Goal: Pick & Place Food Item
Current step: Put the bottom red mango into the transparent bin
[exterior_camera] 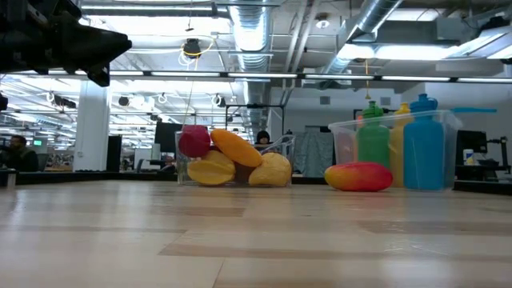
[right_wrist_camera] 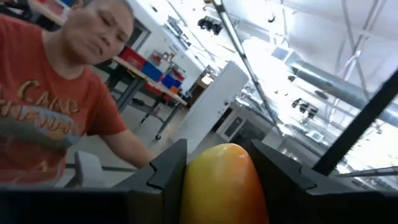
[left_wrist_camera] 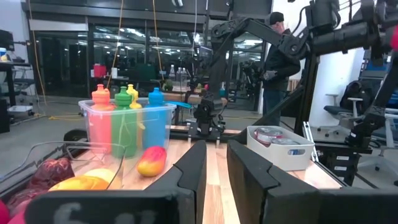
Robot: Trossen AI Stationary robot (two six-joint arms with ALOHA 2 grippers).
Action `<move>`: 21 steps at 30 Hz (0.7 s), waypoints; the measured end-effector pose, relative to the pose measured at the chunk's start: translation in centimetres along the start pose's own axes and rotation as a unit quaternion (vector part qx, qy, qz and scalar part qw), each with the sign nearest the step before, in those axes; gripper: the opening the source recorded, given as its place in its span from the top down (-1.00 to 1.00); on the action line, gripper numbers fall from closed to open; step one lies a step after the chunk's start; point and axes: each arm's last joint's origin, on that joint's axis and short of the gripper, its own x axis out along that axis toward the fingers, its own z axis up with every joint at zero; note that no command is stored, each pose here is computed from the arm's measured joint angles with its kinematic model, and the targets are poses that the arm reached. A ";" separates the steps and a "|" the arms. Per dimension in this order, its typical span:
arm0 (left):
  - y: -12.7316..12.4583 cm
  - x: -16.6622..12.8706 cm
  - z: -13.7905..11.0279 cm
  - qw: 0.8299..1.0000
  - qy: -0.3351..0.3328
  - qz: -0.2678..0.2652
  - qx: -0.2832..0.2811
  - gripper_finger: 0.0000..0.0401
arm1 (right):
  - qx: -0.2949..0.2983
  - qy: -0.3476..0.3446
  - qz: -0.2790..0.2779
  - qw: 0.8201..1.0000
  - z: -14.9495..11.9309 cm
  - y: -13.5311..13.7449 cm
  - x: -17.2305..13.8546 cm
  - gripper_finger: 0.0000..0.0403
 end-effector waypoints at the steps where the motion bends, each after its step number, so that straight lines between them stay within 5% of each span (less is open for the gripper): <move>1: 0.0 0.0 0.0 1.000 0.000 0.000 0.000 0.73 | -0.001 0.002 0.004 1.000 -0.3 0.3 0.1 0.23; 12: 0.0 0.0 0.0 1.000 0.000 0.000 0.000 0.73 | 0.036 0.030 0.020 0.999 -2.4 2.1 1.0 0.22; 21: 0.0 0.0 0.0 1.000 0.000 0.000 0.000 0.73 | 0.065 0.156 -0.175 0.970 -6.1 -2.5 1.2 0.21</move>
